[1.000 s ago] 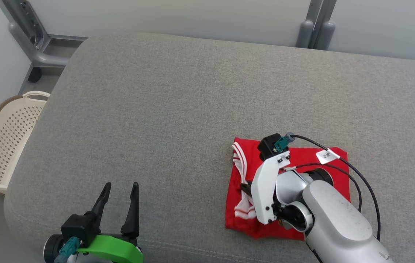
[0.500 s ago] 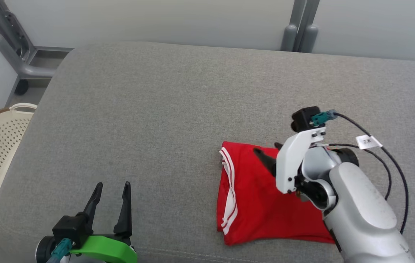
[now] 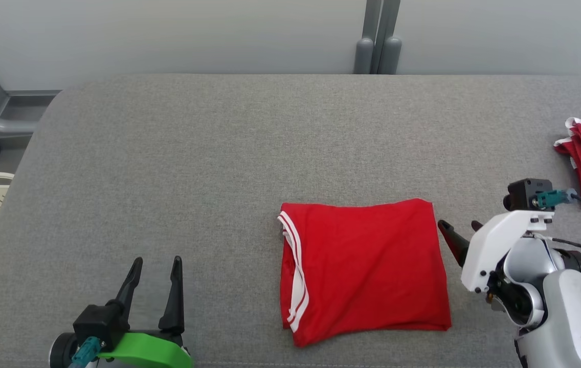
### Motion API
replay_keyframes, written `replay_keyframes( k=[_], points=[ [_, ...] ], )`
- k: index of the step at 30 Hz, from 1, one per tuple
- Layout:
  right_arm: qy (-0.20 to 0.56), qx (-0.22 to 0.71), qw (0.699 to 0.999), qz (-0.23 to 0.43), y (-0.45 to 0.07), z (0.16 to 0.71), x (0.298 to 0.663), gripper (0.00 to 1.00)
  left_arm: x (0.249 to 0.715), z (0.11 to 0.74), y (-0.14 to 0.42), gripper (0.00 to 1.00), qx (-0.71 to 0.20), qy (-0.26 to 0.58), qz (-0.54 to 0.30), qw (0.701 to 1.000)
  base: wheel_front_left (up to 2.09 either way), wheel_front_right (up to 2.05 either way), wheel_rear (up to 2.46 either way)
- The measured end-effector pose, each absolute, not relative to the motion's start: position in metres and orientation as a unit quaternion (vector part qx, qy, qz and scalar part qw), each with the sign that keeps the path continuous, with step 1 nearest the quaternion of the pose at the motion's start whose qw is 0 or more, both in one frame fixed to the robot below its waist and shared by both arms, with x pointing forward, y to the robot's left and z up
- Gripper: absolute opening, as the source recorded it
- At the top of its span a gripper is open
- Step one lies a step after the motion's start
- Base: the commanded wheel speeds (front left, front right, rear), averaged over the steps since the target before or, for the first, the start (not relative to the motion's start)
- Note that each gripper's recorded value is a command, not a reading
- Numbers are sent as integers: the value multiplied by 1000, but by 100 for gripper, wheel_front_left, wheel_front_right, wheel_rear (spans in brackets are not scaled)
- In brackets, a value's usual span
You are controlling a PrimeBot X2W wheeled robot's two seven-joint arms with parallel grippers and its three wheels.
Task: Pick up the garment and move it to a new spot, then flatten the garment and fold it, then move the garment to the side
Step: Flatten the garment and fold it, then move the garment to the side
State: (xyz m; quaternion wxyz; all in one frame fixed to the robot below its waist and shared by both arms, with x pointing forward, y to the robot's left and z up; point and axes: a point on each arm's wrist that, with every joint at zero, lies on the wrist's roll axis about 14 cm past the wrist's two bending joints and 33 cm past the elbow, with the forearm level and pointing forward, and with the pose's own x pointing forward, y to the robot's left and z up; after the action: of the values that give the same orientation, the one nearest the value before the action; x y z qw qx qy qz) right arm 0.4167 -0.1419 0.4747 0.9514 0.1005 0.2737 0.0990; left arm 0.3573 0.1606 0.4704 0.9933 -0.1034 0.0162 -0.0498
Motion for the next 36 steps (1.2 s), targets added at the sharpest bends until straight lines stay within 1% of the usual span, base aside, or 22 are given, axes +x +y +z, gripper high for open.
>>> replay_keyframes(
  k=[5,10,16,21,29,30,31,32,33,36],
  points=[
    [295,114,945,81,-153,456,404,100,359,466,156,100,-104,23,-57,993,0,0,0],
    [302,128,941,77,-155,446,403,100,360,462,155,100,-103,30,-59,993,0,0,0],
    [327,149,930,80,-148,426,400,100,359,460,157,100,-99,34,-58,993,0,0,0],
    [336,159,924,82,-143,416,403,100,358,458,160,100,-97,38,-55,993,0,0,0],
    [376,162,908,89,-130,391,411,100,363,451,166,100,-95,47,-47,993,0,0,0],
    [380,162,906,91,-129,389,412,87,365,451,167,100,-95,46,-46,993,0,0,0],
    [384,160,905,94,-127,387,413,49,366,451,167,100,-95,46,-45,993,0,0,0],
    [389,156,903,95,-126,385,414,29,367,451,168,100,-95,47,-45,993,0,0,0],
    [391,154,902,97,-124,384,415,1,367,450,168,100,-95,49,-44,993,0,0,0],
    [396,149,901,100,-122,381,418,0,366,447,170,100,-96,53,-40,993,0,0,0]
  ],
)
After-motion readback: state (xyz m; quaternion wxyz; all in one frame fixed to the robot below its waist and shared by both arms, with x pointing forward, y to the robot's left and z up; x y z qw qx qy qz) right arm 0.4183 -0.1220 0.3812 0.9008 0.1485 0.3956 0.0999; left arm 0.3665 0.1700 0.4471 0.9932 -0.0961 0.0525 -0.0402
